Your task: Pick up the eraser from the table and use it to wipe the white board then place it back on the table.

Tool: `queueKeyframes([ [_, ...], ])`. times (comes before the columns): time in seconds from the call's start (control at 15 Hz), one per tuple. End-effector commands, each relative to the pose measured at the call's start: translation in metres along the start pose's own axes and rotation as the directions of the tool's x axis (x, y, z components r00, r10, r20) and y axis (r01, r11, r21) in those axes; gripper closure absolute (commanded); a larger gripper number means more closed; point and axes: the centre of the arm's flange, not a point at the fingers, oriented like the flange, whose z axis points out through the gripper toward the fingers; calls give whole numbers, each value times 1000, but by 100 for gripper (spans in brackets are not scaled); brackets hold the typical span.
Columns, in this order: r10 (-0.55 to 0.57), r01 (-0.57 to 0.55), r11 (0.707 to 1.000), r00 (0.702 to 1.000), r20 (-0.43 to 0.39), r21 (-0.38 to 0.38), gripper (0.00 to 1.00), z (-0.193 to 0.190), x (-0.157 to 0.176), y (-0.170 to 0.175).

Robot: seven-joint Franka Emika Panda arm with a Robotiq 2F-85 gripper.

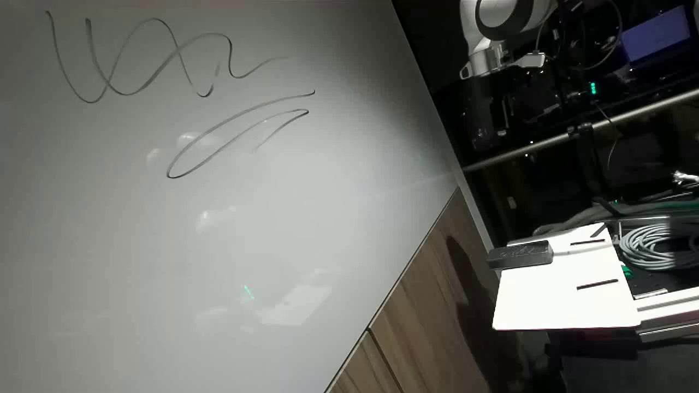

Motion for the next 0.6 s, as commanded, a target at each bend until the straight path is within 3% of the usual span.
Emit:
queueKeyframes([
  [0.0, 0, 0, 1000, 1000, 0, 0, 0, 0, 0, 0],
  [0.4, 0, 0, 1000, 1000, 0, 0, 0, 0, 0, 0],
  [0.53, -29, 29, 999, 1000, 11, -22, 0, 10, 12, -17],
])
